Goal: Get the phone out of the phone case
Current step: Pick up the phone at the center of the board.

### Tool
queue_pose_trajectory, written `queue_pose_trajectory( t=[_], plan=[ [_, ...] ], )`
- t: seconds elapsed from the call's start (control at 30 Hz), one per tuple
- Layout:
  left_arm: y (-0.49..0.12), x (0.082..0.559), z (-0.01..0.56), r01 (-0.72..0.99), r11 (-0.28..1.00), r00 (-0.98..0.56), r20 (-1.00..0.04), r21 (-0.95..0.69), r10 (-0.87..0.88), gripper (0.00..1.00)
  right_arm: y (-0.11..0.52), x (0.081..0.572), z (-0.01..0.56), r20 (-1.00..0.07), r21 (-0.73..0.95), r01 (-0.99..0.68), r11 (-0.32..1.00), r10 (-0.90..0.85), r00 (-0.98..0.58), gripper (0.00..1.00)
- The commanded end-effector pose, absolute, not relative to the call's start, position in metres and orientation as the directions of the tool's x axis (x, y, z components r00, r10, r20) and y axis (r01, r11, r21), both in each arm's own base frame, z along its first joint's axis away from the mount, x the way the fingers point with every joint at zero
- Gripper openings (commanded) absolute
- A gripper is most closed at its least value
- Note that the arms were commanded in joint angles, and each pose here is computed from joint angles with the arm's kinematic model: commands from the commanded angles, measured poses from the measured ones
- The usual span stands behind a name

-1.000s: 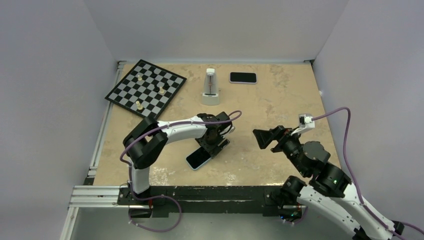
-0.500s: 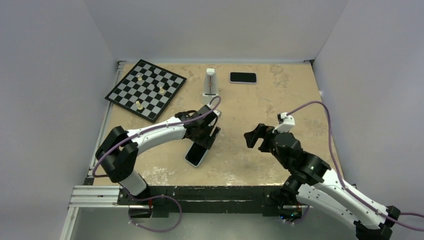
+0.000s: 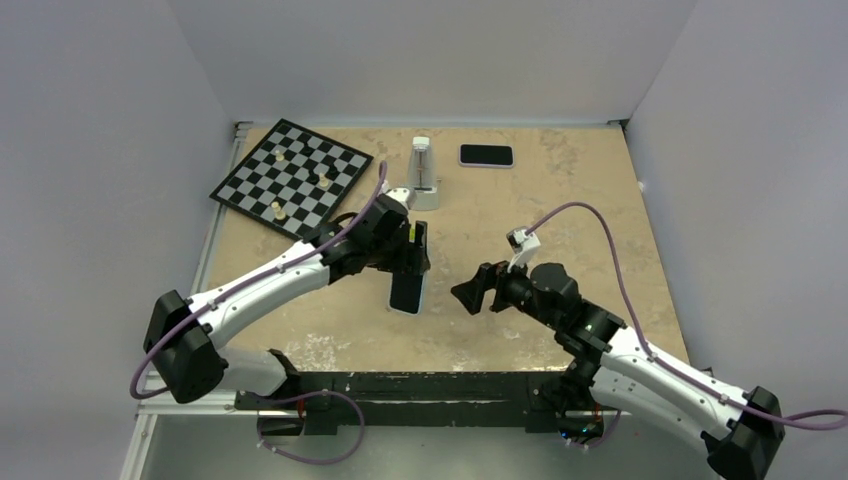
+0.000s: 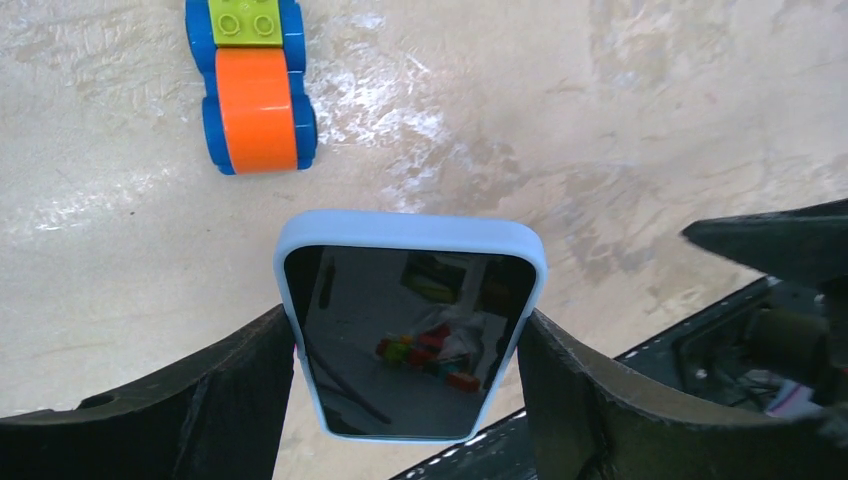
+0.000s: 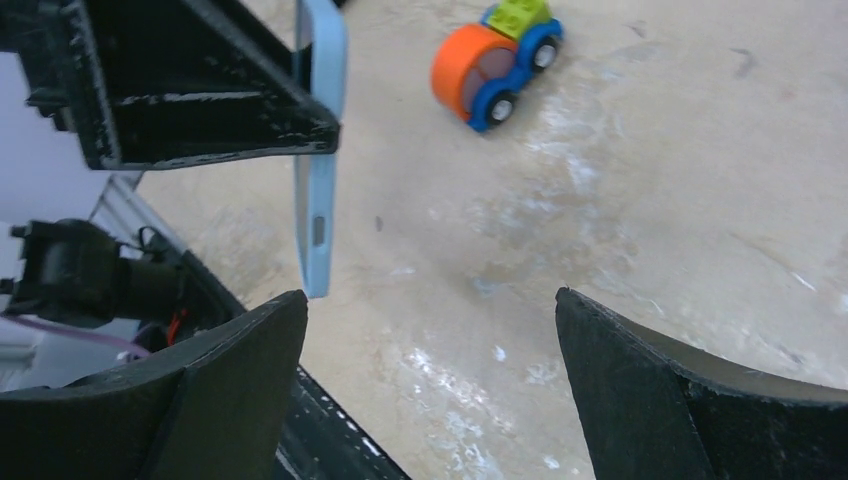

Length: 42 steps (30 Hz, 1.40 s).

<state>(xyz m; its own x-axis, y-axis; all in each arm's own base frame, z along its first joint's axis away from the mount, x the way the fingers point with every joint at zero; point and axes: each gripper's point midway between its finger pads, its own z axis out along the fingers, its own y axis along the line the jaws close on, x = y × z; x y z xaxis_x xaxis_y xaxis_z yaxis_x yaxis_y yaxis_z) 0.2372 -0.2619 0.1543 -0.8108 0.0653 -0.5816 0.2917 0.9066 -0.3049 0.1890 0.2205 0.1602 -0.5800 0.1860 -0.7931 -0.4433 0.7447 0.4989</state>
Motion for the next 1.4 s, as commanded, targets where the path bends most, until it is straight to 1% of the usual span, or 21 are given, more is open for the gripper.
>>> queue_pose_trajectory(
  t=[0.0, 0.07, 0.13, 0.27, 0.43, 0.63, 0.7, 0.73, 0.77, 0.83, 0.87, 0.9, 0.93, 0.97, 1.03, 1.07, 1.13, 1.2, 1.37],
  plan=[
    [-0.289, 0.249, 0.205, 0.227, 0.829, -0.794, -0.59, -0.512, -0.147, 0.0, 0.258, 0.182, 0.2, -0.838, 0.519, -0.64, 0.566, 0.189, -0.512, 0.98],
    [-0.296, 0.251, 0.215, 0.204, 0.799, -0.798, -0.569, -0.566, -0.199, 0.0, 0.263, 0.186, 0.202, -0.825, 0.542, -0.628, 0.558, 0.209, -0.526, 0.97],
    [-0.304, 0.255, 0.224, 0.176, 0.77, -0.796, -0.549, -0.613, -0.255, 0.0, 0.267, 0.194, 0.198, -0.813, 0.551, -0.598, 0.581, 0.214, -0.542, 0.96],
    [-0.321, 0.255, 0.24, 0.171, 0.695, -0.809, -0.502, -0.699, -0.307, 0.0, 0.271, 0.206, 0.19, -0.793, 0.562, -0.547, 0.621, 0.216, -0.57, 0.92],
    [-0.33, 0.257, 0.249, 0.162, 0.657, -0.816, -0.474, -0.736, -0.331, 0.0, 0.278, 0.208, 0.185, -0.768, 0.601, -0.531, 0.597, 0.248, -0.591, 0.85],
    [-0.34, 0.259, 0.248, 0.13, 0.623, -0.831, -0.427, -0.771, -0.356, 0.0, 0.287, 0.209, 0.18, -0.761, 0.603, -0.54, 0.588, 0.222, -0.609, 0.73],
    [-0.343, 0.259, 0.248, 0.113, 0.609, -0.839, -0.404, -0.785, -0.365, 0.0, 0.289, 0.21, 0.178, -0.759, 0.603, -0.538, 0.589, 0.215, -0.615, 0.65],
    [-0.345, 0.259, 0.248, 0.106, 0.602, -0.841, -0.394, -0.792, -0.37, 0.0, 0.29, 0.209, 0.177, -0.754, 0.608, -0.538, 0.584, 0.213, -0.621, 0.58],
    [-0.346, 0.259, 0.248, 0.1, 0.599, -0.843, -0.387, -0.795, -0.373, 0.0, 0.291, 0.209, 0.178, -0.751, 0.614, -0.538, 0.578, 0.216, -0.624, 0.47],
    [-0.347, 0.258, 0.248, 0.101, 0.593, -0.846, -0.383, -0.799, -0.372, 0.0, 0.29, 0.208, 0.18, -0.755, 0.609, -0.54, 0.581, 0.215, -0.62, 0.22],
    [-0.346, 0.258, 0.248, 0.103, 0.59, -0.846, -0.382, -0.801, -0.371, 0.0, 0.287, 0.208, 0.181, -0.757, 0.606, -0.536, 0.588, 0.218, -0.616, 0.06],
    [-0.346, 0.258, 0.247, 0.106, 0.588, -0.844, -0.385, -0.802, -0.373, 0.0, 0.284, 0.209, 0.183, -0.761, 0.602, -0.531, 0.595, 0.226, -0.608, 0.0],
    [-0.346, 0.258, 0.247, 0.114, 0.583, -0.841, -0.391, -0.805, -0.375, 0.0, 0.281, 0.209, 0.184, -0.764, 0.599, -0.527, 0.603, 0.234, -0.601, 0.0],
    [-0.347, 0.258, 0.249, 0.129, 0.575, -0.837, -0.4, -0.808, -0.373, 0.09, 0.278, 0.21, 0.185, -0.767, 0.598, -0.525, 0.605, 0.244, -0.593, 0.0],
    [-0.346, 0.258, 0.251, 0.152, 0.574, -0.83, -0.419, -0.805, -0.367, 0.43, 0.275, 0.208, 0.19, -0.774, 0.597, -0.533, 0.599, 0.257, -0.579, 0.0],
    [-0.345, 0.258, 0.251, 0.16, 0.58, -0.827, -0.43, -0.799, -0.363, 0.57, 0.274, 0.206, 0.192, -0.777, 0.597, -0.544, 0.589, 0.254, -0.577, 0.0],
    [-0.339, 0.26, 0.25, 0.173, 0.597, -0.811, -0.457, -0.783, -0.365, 0.72, 0.269, 0.202, 0.199, -0.78, 0.599, -0.562, 0.571, 0.258, -0.569, 0.0],
    [-0.332, 0.26, 0.254, 0.221, 0.606, -0.781, -0.51, -0.765, -0.36, 0.77, 0.261, 0.2, 0.206, -0.786, 0.597, -0.572, 0.563, 0.268, -0.557, 0.0],
    [-0.302, 0.26, 0.262, 0.296, 0.689, -0.701, -0.64, -0.661, -0.313, 0.83, 0.235, 0.205, 0.207, -0.763, 0.631, -0.551, 0.546, 0.306, -0.57, 0.0]
  ],
)
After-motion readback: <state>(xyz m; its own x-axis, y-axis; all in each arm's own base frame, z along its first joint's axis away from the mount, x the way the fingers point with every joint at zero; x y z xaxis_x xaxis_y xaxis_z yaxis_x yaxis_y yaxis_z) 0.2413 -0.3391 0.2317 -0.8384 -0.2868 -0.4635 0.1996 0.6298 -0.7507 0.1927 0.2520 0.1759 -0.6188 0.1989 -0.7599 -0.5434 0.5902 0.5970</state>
